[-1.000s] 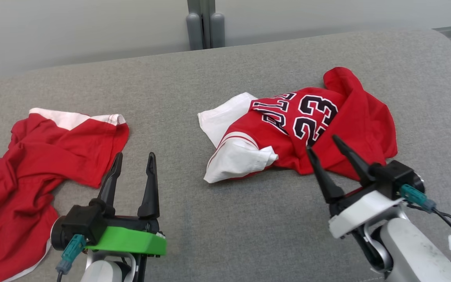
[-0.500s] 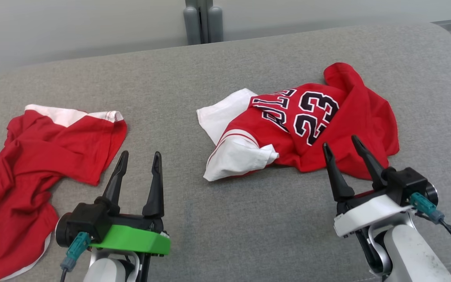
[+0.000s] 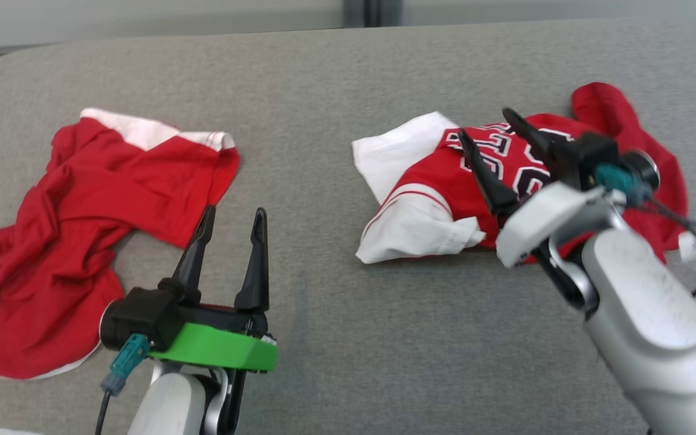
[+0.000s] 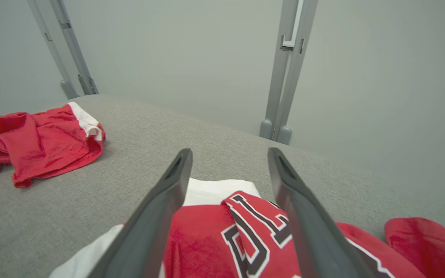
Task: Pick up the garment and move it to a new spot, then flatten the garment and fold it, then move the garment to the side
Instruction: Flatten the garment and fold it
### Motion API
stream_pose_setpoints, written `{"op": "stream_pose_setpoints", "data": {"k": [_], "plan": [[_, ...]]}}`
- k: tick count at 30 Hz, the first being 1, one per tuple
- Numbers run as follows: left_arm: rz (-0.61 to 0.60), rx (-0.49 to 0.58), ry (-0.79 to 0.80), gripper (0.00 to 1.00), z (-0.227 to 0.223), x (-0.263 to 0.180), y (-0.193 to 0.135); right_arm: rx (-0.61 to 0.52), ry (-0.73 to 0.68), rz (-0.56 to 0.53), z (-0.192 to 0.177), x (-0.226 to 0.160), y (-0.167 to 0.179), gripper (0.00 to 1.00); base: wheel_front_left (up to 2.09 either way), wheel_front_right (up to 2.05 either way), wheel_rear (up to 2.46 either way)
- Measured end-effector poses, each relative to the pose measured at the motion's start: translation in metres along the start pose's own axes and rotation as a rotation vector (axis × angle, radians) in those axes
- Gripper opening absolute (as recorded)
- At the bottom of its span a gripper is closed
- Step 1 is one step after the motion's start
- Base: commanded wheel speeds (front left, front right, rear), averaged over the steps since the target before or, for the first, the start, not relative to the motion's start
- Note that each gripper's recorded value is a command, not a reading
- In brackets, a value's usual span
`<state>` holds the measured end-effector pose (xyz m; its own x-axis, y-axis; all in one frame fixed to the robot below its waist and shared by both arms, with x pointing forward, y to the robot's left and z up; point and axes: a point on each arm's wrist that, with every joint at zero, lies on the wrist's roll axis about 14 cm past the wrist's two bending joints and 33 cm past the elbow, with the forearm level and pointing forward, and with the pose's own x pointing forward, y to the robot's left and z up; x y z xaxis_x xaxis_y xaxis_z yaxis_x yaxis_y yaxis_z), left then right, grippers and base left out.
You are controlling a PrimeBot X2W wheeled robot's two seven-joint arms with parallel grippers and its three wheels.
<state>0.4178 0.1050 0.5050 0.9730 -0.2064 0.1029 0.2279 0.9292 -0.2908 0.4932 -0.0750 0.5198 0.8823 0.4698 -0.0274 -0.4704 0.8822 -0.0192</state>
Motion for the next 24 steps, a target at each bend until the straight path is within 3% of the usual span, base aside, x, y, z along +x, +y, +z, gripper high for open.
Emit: {"op": "stream_pose_setpoints", "data": {"k": [9,14,24], "plan": [[0.077,-0.023,0.008,1.0,-0.001,-0.006,0.021,-0.12,0.373,0.191,-0.044,0.057,0.009,1.0,0.0,0.0,0.0],[0.132,-0.019,0.021,1.0,-0.002,-0.015,0.036,-0.171,0.561,0.219,-0.076,0.072,0.0,1.0,0.0,0.0,0.0],[0.206,-0.009,0.039,1.0,-0.005,-0.025,0.056,-0.195,0.761,0.251,-0.117,0.09,-0.004,1.0,0.0,0.0,0.0]]}}
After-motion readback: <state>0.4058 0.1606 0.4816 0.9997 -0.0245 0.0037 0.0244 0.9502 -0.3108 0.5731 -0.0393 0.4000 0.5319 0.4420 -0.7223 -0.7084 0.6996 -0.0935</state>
